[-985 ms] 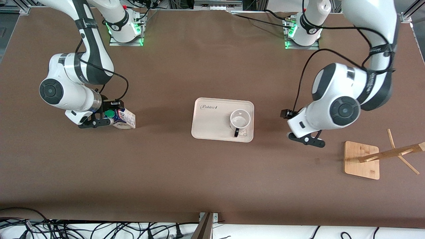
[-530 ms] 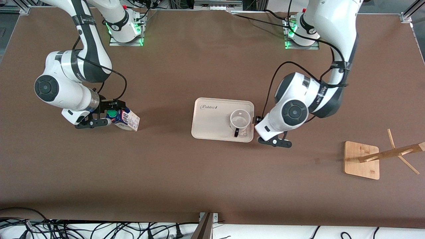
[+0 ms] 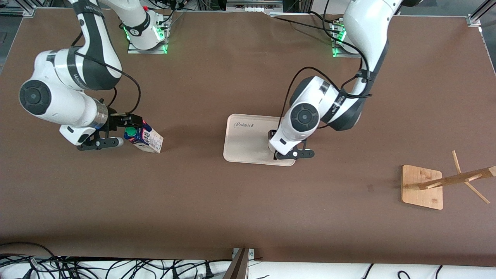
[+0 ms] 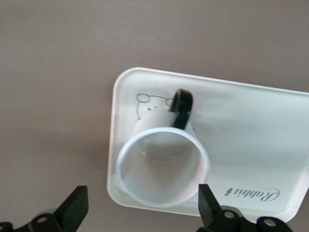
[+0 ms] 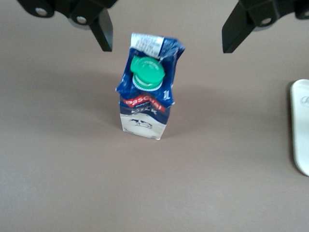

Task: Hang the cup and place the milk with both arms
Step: 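Set down the carton while the left gripper grasps the mug rim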

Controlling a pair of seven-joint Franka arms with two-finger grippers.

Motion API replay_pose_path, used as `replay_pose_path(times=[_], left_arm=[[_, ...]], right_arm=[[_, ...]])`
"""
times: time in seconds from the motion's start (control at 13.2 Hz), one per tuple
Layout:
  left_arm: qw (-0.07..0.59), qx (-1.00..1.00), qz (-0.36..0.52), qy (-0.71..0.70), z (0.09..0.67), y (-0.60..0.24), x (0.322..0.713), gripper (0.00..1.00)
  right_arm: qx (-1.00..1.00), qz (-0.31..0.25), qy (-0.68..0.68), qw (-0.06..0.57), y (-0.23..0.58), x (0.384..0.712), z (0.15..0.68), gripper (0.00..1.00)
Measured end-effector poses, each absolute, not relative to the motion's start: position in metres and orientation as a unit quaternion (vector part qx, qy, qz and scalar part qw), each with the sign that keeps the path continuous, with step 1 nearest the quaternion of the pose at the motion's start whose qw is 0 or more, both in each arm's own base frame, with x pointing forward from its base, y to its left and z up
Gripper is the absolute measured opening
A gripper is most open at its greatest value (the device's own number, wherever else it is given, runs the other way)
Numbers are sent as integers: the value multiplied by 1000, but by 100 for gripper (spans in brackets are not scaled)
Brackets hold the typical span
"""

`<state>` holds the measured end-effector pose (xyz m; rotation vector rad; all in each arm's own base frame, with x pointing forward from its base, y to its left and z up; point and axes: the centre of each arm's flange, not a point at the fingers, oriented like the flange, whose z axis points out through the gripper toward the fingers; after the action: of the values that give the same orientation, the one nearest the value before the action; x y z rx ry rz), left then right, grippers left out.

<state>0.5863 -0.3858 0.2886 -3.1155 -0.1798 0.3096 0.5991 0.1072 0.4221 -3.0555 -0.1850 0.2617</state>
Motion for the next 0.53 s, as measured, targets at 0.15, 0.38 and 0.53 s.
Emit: replay_pose_path(times=[0.15, 0.38, 0.53], left_arm=[[0, -993, 92, -73, 272, -410, 575, 100], [-4, -993, 93, -71, 255, -435, 559, 100], [-7, -994, 100, -47, 249, -449, 547, 100]], right_arm=[[-995, 66, -65, 44, 107, 596, 464, 100], [-996, 41, -76, 38, 91, 574, 527, 100], [-996, 29, -81, 25, 80, 558, 559, 100]])
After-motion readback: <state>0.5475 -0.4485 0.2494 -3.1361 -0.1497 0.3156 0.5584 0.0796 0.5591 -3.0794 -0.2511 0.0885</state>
